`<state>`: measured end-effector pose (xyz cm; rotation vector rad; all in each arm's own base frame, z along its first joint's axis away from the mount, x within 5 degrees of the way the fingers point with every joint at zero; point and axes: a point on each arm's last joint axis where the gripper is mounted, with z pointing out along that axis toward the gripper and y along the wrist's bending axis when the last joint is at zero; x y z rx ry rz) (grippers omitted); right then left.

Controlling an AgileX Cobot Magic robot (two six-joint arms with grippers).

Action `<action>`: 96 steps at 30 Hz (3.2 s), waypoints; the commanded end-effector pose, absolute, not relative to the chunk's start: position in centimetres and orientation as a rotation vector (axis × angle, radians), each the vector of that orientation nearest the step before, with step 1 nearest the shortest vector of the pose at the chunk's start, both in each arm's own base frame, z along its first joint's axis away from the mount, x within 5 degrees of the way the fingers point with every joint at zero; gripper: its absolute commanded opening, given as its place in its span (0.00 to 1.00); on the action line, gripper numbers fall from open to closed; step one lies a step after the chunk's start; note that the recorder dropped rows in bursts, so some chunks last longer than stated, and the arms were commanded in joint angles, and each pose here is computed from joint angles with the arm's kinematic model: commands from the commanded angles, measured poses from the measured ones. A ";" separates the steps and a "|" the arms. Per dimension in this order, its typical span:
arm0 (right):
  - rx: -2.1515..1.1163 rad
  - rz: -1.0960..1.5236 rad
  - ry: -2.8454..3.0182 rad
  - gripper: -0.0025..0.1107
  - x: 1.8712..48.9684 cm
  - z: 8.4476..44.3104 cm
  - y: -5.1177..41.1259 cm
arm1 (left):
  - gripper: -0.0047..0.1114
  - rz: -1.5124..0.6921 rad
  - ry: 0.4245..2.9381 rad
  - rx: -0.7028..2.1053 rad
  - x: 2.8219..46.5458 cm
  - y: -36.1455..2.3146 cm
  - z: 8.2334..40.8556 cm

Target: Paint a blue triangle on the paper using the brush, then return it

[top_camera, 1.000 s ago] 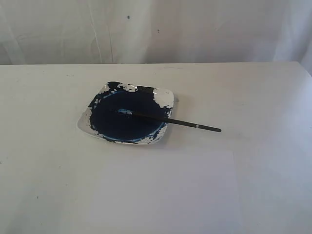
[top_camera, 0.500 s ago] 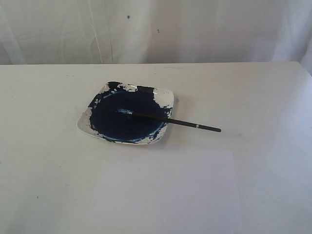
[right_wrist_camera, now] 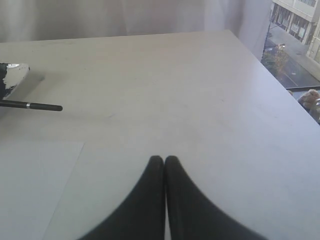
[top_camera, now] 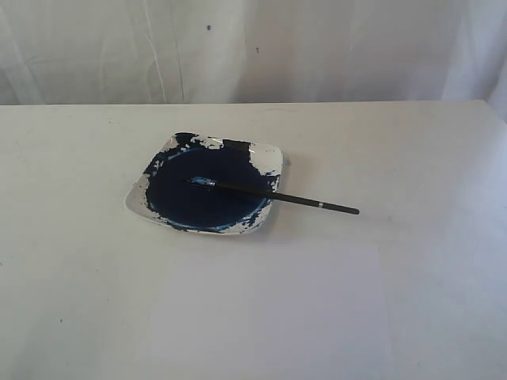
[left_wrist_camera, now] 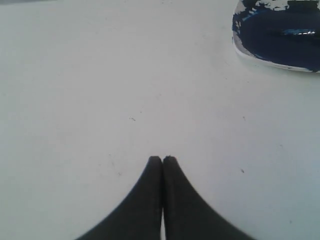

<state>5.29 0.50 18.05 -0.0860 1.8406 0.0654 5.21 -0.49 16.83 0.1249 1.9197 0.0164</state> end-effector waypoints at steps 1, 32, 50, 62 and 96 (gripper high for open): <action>-0.085 0.065 1.833 0.02 5.3 18.2 0.5 | 0.04 0.096 1.846 0.194 5.4 -0.3 17.3; -0.085 0.065 1.833 0.02 5.3 18.2 0.5 | 0.04 0.019 1.010 -0.194 6.0 1.5 35.5; -0.085 0.065 1.833 0.02 5.3 18.2 0.5 | 0.04 -0.829 1.639 0.068 24.2 -4.8 36.0; -0.085 0.065 1.833 0.02 5.3 18.2 0.5 | 0.04 -1.284 1.967 0.254 26.8 -7.5 27.6; -0.085 0.065 1.833 0.02 5.3 18.2 0.5 | 0.04 -1.105 2.500 0.331 18.1 -13.1 14.4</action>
